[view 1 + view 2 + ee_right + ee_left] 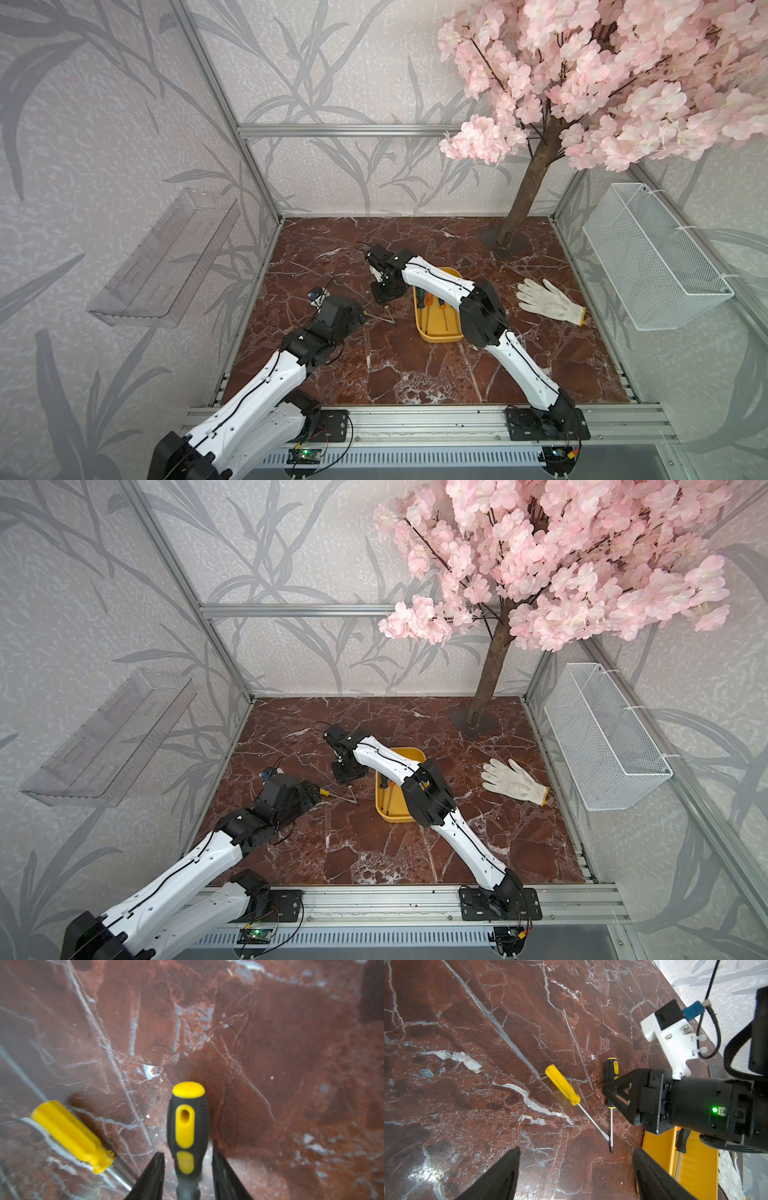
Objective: Put the screwdriver on the desktop into the storage box
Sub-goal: Pick up the screwdriver from the center of the board, then place the screwdriver in the storage box, then pick up the screwdriver from the center of the board.
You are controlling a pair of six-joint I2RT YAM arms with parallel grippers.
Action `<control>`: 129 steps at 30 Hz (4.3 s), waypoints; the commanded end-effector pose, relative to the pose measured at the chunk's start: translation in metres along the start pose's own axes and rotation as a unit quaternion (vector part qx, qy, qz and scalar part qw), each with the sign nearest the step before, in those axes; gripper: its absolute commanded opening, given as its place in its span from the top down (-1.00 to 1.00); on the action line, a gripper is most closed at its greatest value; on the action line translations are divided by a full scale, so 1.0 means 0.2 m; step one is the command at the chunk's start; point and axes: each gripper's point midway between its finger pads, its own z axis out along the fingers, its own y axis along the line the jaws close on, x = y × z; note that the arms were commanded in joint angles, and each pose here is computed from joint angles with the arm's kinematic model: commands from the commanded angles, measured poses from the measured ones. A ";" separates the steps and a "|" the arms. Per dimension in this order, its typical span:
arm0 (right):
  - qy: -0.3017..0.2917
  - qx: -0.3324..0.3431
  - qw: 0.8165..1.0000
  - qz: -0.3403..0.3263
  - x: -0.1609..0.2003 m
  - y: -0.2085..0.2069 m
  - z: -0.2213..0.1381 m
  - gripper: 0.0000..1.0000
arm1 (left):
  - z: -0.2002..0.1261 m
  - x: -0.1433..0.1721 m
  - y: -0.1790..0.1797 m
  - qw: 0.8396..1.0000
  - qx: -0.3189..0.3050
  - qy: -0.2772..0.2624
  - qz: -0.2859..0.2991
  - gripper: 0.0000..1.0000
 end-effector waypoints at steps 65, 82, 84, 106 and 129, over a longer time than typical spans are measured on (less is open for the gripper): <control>-0.104 0.097 0.973 0.180 0.43 -0.85 -0.62 0.70 | 0.09 0.08 -0.28 0.995 0.077 0.053 0.026 -0.69; -0.082 0.102 0.974 0.185 0.39 -0.89 -0.53 0.38 | 0.11 0.10 -0.25 0.996 0.071 0.057 0.022 -0.68; -0.086 0.099 0.974 0.185 0.39 -0.88 -0.55 0.37 | 0.11 0.10 -0.24 0.996 0.068 0.059 0.023 -0.69; -0.159 -0.020 0.985 0.065 0.30 -0.41 -0.86 0.28 | 0.14 0.16 -0.09 0.998 0.009 0.057 -0.011 -0.70; -0.127 -0.079 0.989 -0.021 0.17 0.00 -0.71 0.19 | 0.17 0.13 0.11 0.996 -0.063 0.032 -0.063 -0.37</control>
